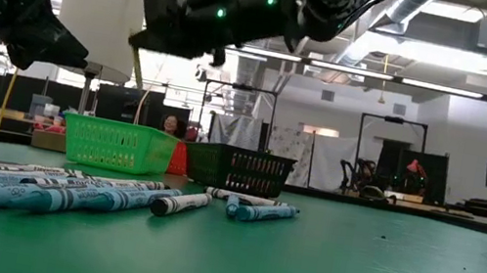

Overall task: Sort crayons
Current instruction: Put the yellow crayon into the green bin

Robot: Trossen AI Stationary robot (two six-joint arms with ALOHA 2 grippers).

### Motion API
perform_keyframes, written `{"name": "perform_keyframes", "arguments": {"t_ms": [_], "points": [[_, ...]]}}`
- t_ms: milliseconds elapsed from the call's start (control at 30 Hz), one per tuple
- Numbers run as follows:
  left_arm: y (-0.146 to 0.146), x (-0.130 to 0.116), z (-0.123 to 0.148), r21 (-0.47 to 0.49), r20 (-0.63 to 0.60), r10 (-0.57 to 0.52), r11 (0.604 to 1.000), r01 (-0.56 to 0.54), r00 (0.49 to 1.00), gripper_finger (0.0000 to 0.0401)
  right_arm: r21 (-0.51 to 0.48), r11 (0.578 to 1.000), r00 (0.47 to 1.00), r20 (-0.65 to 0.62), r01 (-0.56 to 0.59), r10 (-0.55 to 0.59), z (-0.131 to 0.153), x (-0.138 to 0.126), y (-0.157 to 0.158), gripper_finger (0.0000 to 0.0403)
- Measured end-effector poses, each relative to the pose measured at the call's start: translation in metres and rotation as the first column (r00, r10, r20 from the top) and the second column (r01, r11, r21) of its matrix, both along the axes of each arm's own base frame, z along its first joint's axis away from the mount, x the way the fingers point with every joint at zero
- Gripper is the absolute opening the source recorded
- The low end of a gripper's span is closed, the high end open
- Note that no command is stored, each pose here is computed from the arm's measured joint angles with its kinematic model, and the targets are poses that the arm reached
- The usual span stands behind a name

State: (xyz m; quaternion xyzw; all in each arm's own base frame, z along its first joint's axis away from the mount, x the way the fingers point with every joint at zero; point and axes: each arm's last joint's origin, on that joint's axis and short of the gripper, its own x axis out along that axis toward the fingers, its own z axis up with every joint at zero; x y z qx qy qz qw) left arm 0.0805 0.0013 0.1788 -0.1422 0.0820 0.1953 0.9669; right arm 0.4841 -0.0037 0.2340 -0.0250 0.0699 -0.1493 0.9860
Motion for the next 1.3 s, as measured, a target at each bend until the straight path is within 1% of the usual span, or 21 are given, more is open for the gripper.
{"name": "perform_keyframes", "arguments": {"t_ms": [67, 133, 200, 233, 300, 467, 733, 967, 1033, 1133, 1300], "points": [[0.000, 0.000, 0.000, 0.000, 0.000, 0.003, 1.000, -0.003, 1.000, 0.0137, 0.037, 0.999, 1.000, -0.013, 0.010, -0.010, -0.012, 0.003, -0.003, 0.0001], [0.000, 0.000, 0.000, -0.001, 0.000, 0.003, 1.000, -0.003, 1.000, 0.0137, 0.049, 0.998, 0.999, -0.038, 0.026, -0.024, -0.021, 0.004, -0.005, 0.0001], [0.000, 0.000, 0.000, -0.008, 0.003, 0.005, 1.000, -0.005, 1.000, 0.0137, 0.064, 0.996, 0.998, -0.044, 0.054, -0.051, -0.026, 0.005, -0.008, 0.0001], [0.000, 0.000, 0.000, -0.011, 0.004, 0.005, 1.000, -0.005, 1.000, 0.0137, 0.085, 0.994, 0.997, -0.024, 0.070, -0.068, -0.026, 0.006, -0.008, 0.0001], [0.000, 0.000, 0.000, -0.015, 0.006, 0.006, 1.000, -0.006, 1.000, 0.0137, 0.117, 0.988, 0.994, -0.032, 0.105, -0.102, -0.028, 0.006, -0.013, 0.0001], [0.000, 0.000, 0.000, -0.024, 0.009, 0.010, 1.000, -0.010, 1.000, 0.0137, 0.171, 0.975, 0.989, -0.067, 0.144, -0.134, -0.040, 0.006, -0.022, 0.0002], [0.000, 0.000, 0.000, -0.023, 0.008, 0.013, 1.000, -0.013, 1.000, 0.0137, 0.181, 0.967, 0.977, -0.141, 0.181, -0.157, -0.047, 0.003, -0.025, 0.0002], [0.000, 0.000, 0.000, -0.023, 0.008, 0.014, 1.000, -0.014, 1.000, 0.0137, 0.186, 0.965, 0.979, -0.125, 0.184, -0.163, -0.046, 0.004, -0.028, 0.0003], [0.000, 0.000, 0.000, -0.023, 0.008, 0.014, 1.000, -0.014, 1.000, 0.0137, 0.191, 0.966, 0.981, -0.123, 0.171, -0.149, -0.046, 0.004, -0.028, 0.0003], [0.000, 0.000, 0.000, -0.022, 0.008, 0.015, 1.000, -0.015, 1.000, 0.0137, 0.200, 0.965, 0.983, -0.109, 0.167, -0.147, -0.049, 0.006, -0.030, 0.0003], [0.000, 0.000, 0.000, -0.023, 0.008, 0.015, 1.000, -0.015, 1.000, 0.0137, 0.203, 0.966, 0.982, -0.139, 0.158, -0.131, -0.060, 0.007, -0.029, 0.0004]]}}
